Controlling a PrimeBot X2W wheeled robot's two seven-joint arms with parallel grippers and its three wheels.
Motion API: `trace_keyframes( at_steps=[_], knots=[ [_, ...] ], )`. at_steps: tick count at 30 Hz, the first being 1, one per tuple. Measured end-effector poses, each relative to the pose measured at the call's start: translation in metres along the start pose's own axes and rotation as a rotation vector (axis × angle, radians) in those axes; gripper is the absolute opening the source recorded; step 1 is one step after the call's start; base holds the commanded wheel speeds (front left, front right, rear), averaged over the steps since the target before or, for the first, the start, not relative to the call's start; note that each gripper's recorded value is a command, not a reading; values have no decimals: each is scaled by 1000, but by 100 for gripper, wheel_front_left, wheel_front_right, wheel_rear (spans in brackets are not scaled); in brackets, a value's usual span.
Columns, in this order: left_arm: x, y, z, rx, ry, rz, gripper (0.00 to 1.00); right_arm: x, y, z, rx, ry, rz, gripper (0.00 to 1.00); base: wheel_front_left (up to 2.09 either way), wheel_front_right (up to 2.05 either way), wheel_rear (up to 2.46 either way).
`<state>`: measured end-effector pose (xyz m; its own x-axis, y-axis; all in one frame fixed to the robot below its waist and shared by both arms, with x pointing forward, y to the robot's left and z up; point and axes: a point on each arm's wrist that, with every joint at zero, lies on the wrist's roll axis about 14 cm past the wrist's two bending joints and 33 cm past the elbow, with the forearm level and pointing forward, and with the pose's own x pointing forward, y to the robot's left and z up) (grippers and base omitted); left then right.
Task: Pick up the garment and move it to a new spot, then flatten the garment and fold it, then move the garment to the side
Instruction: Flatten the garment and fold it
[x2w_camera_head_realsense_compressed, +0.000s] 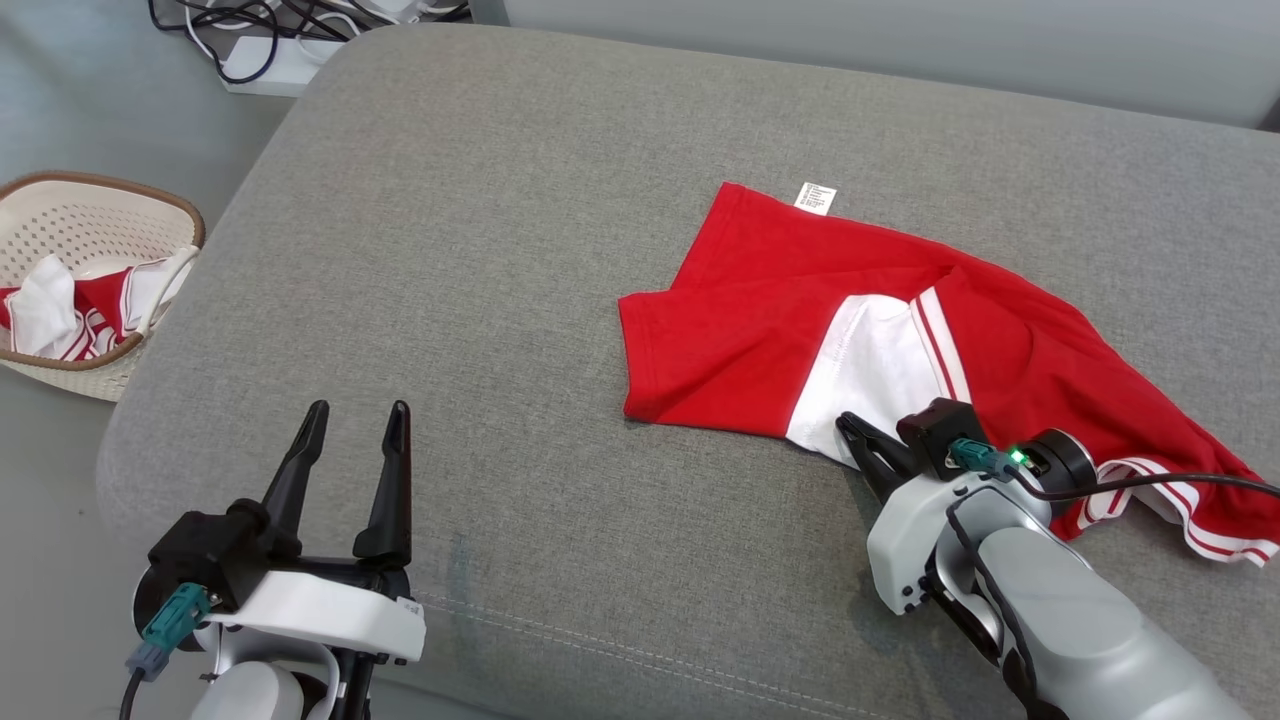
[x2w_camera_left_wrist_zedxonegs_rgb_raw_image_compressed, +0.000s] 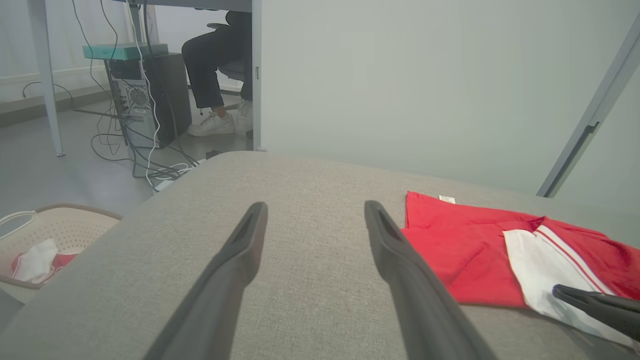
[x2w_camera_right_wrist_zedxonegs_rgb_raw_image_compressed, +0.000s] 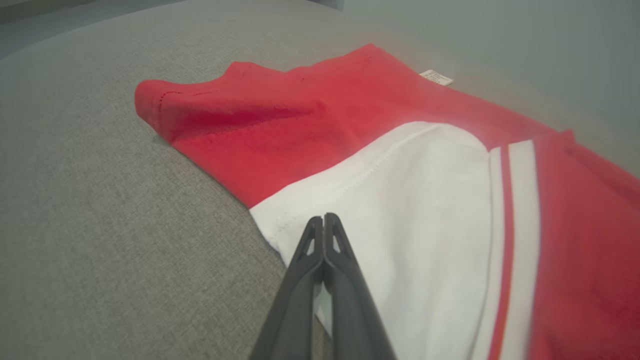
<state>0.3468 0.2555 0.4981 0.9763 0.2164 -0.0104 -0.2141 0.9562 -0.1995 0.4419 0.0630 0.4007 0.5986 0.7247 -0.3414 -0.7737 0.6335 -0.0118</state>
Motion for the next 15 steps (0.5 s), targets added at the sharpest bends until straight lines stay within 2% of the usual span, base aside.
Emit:
trace_keyframes(
  at_steps=[3,6,8,9,10,11,12,15],
  knots=[
    [2,-4,-2,-11,1,-10,100,-1,0,4,0,-19,3,0,0,0,0],
    [2,-4,-2,-9,0,-12,100,0,5,4,-12,-19,20,10,0,0,0],
    [2,-3,-3,-2,0,-10,100,2,9,5,-15,-22,32,8,0,0,0],
    [1,-3,-3,-3,0,-14,100,3,10,6,-17,-24,37,21,0,0,0],
    [1,-3,-4,-6,2,-13,100,3,12,7,-19,-28,41,41,0,0,0],
    [0,-4,-4,-7,2,-11,100,4,13,10,-20,-37,45,75,0,0,0],
    [0,-4,-5,-11,2,-13,100,5,15,15,-22,-51,49,100,0,0,0],
    [0,-3,-3,-11,-6,-9,100,5,14,37,-5,-115,41,100,0,0,0]
  ],
)
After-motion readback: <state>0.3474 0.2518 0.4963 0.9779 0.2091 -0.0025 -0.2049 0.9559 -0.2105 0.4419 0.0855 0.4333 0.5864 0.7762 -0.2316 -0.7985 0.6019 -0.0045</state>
